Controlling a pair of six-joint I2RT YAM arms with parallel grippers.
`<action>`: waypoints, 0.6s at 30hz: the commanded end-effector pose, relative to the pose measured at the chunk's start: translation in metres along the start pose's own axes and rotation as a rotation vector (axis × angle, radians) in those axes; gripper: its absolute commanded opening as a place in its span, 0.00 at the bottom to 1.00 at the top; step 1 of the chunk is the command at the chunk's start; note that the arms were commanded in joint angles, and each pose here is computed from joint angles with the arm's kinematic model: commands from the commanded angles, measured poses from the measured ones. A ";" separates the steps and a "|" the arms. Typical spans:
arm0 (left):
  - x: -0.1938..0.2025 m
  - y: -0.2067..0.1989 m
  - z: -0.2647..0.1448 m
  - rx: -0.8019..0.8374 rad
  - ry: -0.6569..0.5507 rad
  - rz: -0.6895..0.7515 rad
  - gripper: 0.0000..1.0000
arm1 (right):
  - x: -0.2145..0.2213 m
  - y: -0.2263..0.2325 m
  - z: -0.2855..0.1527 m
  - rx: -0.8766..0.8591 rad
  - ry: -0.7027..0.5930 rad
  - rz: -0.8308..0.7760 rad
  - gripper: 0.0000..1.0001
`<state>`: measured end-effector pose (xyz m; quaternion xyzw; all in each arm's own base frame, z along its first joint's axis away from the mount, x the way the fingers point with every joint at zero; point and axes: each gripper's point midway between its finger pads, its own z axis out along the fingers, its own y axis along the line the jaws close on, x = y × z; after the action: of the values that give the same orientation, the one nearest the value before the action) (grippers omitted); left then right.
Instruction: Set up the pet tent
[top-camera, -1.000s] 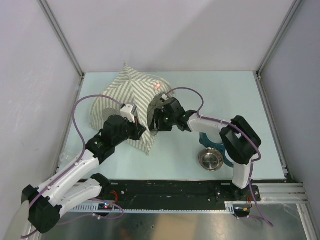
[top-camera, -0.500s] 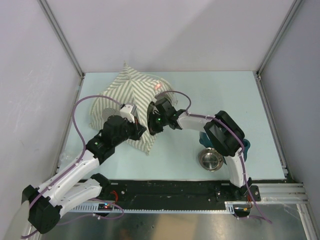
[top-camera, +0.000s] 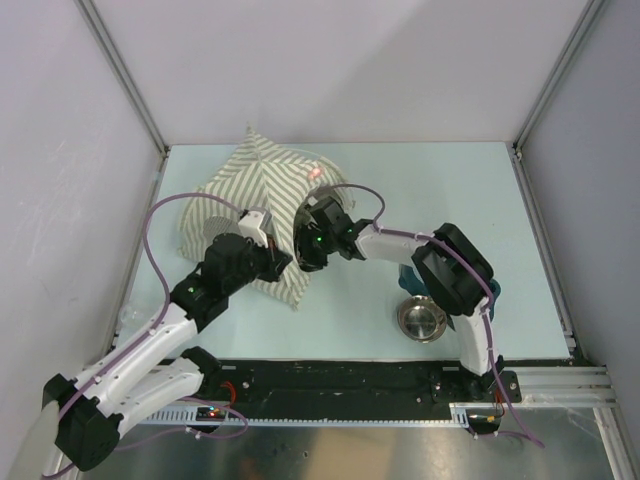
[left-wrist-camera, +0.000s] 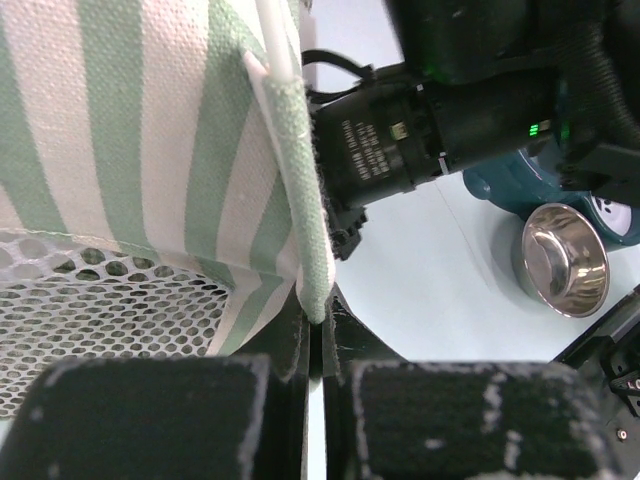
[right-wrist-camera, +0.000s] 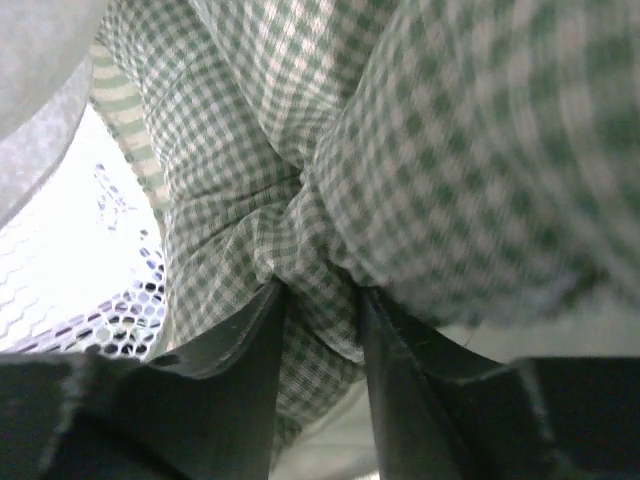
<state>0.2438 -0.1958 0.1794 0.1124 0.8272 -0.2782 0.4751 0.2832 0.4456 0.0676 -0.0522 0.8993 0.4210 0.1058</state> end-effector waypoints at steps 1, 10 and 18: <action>0.021 -0.006 -0.004 0.047 0.067 -0.014 0.00 | -0.021 0.032 -0.050 -0.009 -0.107 -0.076 0.46; 0.016 0.001 -0.006 0.029 0.037 -0.003 0.00 | -0.042 0.030 -0.118 -0.002 -0.238 -0.154 0.69; 0.022 0.019 -0.009 -0.056 0.018 -0.032 0.00 | -0.083 0.032 -0.100 -0.118 -0.416 -0.265 0.80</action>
<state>0.2422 -0.1878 0.1794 0.1042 0.8201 -0.2799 0.4881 0.3163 0.3696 0.1700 -0.0510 0.8589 0.4368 0.2627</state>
